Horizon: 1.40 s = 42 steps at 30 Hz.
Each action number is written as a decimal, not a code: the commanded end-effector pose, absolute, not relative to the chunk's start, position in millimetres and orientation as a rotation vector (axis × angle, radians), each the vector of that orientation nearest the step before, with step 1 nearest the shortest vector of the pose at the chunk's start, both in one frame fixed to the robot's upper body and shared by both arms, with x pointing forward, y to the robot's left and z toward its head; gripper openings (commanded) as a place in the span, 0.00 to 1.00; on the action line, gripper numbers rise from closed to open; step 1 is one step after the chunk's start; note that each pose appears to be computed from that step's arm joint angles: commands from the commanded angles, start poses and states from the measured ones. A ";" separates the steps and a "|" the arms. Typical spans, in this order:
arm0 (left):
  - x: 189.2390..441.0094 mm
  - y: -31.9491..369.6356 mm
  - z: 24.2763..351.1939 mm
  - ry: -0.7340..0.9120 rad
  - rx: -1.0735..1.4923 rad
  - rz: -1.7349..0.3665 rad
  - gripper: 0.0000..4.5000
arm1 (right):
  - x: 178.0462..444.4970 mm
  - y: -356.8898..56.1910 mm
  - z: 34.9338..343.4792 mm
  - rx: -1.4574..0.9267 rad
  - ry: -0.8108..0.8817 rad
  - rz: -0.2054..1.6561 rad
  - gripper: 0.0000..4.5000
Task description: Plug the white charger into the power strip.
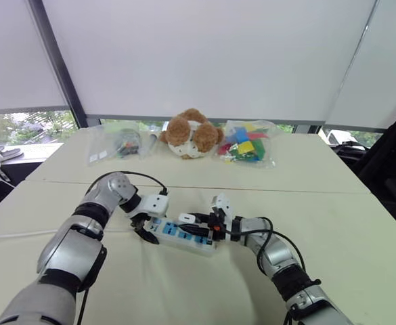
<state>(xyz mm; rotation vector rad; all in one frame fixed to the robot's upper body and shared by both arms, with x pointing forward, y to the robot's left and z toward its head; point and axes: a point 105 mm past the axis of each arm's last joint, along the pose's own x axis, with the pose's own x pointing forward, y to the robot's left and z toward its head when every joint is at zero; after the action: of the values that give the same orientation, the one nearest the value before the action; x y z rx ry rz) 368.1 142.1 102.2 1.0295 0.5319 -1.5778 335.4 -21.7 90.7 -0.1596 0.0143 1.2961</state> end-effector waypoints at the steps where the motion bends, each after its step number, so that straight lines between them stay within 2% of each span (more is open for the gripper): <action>1: 371.3 142.4 112.4 0.506 1.098 -1.571 0.68 | 304.8 -47.9 -12.3 -0.172 0.490 1.279 0.17; 7: 373.8 141.2 111.1 0.502 1.114 -1.551 0.68 | 319.5 -51.0 2.2 -0.168 0.401 1.212 0.17; 14: 376.5 137.4 112.0 0.483 1.123 -1.538 0.68 | 326.0 -56.9 44.5 -0.107 0.202 1.174 0.97; 17: 376.9 136.1 112.2 0.479 1.124 -1.537 0.68 | 320.7 -57.1 60.4 -0.101 0.149 1.177 0.99; 22: 377.8 136.7 110.8 0.477 1.112 -1.522 0.68 | 292.6 -70.7 90.3 -0.117 0.073 1.167 0.99; 27: 377.7 137.6 113.4 0.482 0.988 -1.501 0.68 | 261.4 -101.6 140.5 -0.044 0.016 1.064 0.99; 33: 375.8 139.7 117.8 0.520 0.903 -1.489 0.68 | 231.3 -119.4 150.9 -0.020 0.077 0.991 0.99; 35: 375.5 142.8 118.5 0.525 0.901 -1.477 0.90 | 224.8 -122.0 151.4 -0.020 0.094 0.977 1.00; 36: 376.8 143.4 120.4 0.514 0.902 -1.462 0.97 | 223.2 -123.0 151.6 -0.022 0.099 0.969 1.00; 42: 384.3 141.9 147.4 0.395 0.864 -1.383 0.99 | 221.3 -128.3 147.0 -0.026 0.134 0.949 1.00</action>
<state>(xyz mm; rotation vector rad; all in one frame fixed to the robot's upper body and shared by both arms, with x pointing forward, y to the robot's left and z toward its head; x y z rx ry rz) 378.8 139.4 121.4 0.8875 0.4959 -1.4337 224.9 -127.8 140.6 -0.0072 0.1542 0.9406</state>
